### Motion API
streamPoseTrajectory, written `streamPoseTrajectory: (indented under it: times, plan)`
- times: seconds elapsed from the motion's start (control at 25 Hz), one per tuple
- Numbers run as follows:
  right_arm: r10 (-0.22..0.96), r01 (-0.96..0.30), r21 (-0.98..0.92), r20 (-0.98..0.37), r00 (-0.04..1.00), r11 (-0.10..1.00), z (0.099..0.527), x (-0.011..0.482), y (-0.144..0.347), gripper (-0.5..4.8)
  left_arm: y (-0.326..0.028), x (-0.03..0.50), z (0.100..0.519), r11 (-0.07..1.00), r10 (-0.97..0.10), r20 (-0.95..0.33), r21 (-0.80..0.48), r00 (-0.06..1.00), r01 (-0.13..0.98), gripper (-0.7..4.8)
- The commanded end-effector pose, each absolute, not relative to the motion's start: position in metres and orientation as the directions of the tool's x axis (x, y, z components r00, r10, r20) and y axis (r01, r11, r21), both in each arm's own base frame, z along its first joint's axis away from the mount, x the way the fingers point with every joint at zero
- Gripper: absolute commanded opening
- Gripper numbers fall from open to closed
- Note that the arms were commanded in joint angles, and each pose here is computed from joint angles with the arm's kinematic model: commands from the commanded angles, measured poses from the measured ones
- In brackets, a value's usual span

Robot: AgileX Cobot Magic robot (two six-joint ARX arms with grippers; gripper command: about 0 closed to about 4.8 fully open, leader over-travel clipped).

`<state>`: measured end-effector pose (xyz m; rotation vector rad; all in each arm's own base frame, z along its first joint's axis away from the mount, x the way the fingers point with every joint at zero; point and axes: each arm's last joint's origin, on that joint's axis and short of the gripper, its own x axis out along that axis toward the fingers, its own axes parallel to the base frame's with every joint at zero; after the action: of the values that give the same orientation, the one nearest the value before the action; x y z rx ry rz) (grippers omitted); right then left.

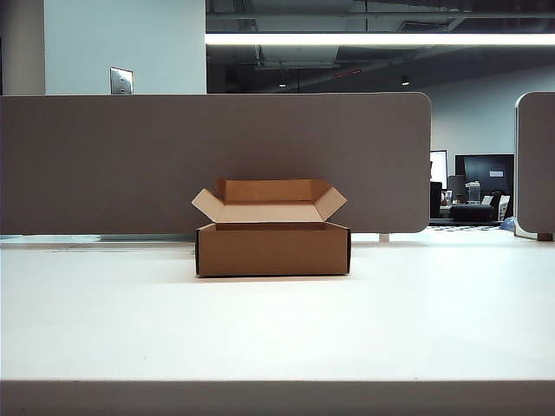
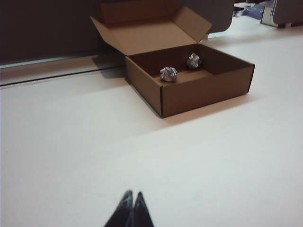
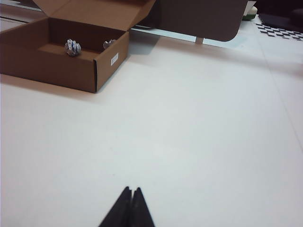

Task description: Pick up all the paper balls on the table and put them in the paper box.

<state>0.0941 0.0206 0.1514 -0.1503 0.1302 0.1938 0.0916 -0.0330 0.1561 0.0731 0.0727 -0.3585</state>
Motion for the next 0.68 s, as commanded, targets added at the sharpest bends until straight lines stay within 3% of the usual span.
streamPoseTrajectory:
  times: [0.04, 0.2, 0.68]
  plan:
    - [0.184, -0.199, -0.139, -0.115, 0.976, 0.970, 0.1527, 0.0946, 0.0208, 0.21, -0.0330, 0.0915, 0.1592, 0.933, -0.349, -0.061, 0.070, 0.935, 0.353, -0.06]
    - [0.179, -0.200, -0.136, -0.153, 0.972, 0.970, 0.1491, 0.0942, 0.0206, 0.21, -0.0317, 0.0919, 0.1589, 0.948, -0.305, -0.064, 0.077, 0.950, 0.309, -0.05]
    - [0.178, -0.199, -0.107, -0.179, 0.968, 0.974, 0.1466, 0.0938, 0.0205, 0.21, -0.0321, 0.0918, 0.1588, 0.945, -0.314, -0.065, 0.076, 0.947, 0.318, -0.05]
